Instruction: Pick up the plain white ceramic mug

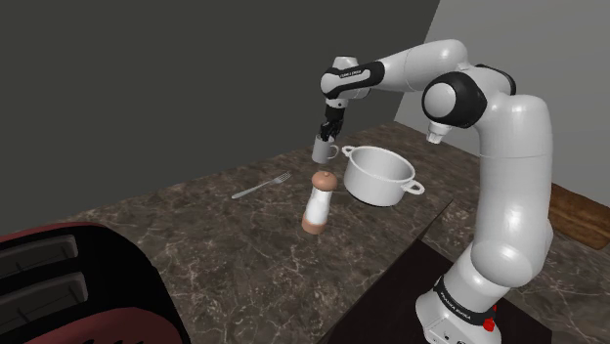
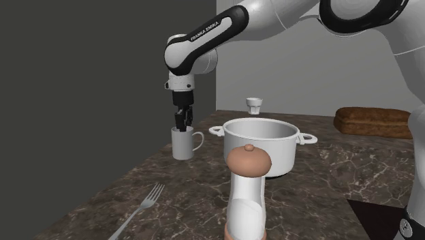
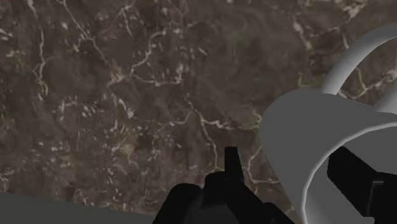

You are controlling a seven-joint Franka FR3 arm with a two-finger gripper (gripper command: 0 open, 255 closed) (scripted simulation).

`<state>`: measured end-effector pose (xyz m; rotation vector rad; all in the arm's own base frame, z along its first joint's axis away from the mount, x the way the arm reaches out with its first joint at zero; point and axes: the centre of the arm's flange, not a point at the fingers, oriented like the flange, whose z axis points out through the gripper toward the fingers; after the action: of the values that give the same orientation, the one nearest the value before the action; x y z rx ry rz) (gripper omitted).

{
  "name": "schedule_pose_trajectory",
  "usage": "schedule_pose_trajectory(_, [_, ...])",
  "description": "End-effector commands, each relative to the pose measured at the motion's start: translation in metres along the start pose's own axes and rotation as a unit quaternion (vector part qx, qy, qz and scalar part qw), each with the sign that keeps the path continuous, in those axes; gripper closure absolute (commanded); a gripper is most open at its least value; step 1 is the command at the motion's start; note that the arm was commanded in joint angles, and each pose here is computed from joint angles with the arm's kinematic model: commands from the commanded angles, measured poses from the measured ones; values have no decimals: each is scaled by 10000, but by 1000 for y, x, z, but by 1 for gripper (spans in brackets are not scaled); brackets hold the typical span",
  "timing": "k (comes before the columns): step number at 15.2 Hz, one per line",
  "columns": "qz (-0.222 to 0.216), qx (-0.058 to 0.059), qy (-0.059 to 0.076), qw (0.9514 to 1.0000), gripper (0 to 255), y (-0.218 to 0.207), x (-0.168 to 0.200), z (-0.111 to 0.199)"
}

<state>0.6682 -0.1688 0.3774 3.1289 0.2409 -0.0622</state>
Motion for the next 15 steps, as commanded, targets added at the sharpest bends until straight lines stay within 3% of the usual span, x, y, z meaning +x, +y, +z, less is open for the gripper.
schedule_pose_trajectory(1, [0, -1, 2, 10000, 255, 0, 0, 1])
schedule_pose_trajectory(9, [0, 0, 2, 10000, 255, 0, 0, 1])
schedule_pose_trajectory(15, [0, 0, 2, 10000, 255, 0, -1, -31])
